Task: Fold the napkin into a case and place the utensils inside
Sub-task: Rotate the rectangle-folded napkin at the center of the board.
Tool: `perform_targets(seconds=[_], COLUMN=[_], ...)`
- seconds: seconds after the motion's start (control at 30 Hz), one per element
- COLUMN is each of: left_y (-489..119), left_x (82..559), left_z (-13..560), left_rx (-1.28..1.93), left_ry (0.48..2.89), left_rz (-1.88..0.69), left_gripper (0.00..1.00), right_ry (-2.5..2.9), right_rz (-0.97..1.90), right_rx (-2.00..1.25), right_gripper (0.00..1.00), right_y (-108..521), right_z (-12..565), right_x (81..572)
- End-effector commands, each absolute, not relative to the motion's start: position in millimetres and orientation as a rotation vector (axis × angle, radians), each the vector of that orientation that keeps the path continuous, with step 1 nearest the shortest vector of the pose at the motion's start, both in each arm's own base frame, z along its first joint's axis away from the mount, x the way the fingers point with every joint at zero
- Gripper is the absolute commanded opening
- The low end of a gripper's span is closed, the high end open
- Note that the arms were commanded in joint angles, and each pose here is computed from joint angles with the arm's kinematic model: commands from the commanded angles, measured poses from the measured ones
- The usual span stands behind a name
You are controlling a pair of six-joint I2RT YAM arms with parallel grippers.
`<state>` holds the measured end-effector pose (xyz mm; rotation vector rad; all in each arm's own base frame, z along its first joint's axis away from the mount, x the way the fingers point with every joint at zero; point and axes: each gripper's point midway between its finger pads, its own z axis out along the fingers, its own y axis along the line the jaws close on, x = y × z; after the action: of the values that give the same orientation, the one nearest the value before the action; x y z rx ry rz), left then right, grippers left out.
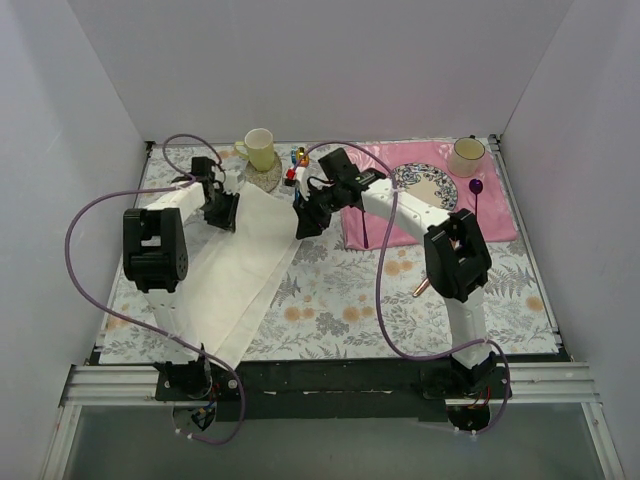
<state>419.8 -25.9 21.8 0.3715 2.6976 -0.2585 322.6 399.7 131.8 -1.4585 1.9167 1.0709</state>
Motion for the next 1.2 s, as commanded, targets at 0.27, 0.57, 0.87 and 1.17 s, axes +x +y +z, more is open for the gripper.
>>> perform_targets(seconds=[0.27,0.57,0.87,1.17], left_y=[-82.9,-19.5,0.4,48.7], left_x=[462.4,317.1,233.5,301.0], left_z=[103.1,112.9,39.1,3.0], left_rx=[0.609,0.557,0.388,0.328], left_ry=[2.408,2.576,2.797,2.838], left_rz=[-0.555,-0.420,-0.320,-0.135], left_gripper=[0.48,0.52,0.46,0.34], right_ry=[1.952,1.980,2.032,2.182], right_rz=[0.746,0.669,0.678,0.812], right_rx=[-1.505,-1.488,-1.616,-1.774], right_gripper=[0.37,0.36,0.27,0.24], right_y=[393.2,409.7,398.3,369.3], right_z=[87.0,43.6,13.3,-5.2], right_x=[359.9,386.4,343.1,225.3])
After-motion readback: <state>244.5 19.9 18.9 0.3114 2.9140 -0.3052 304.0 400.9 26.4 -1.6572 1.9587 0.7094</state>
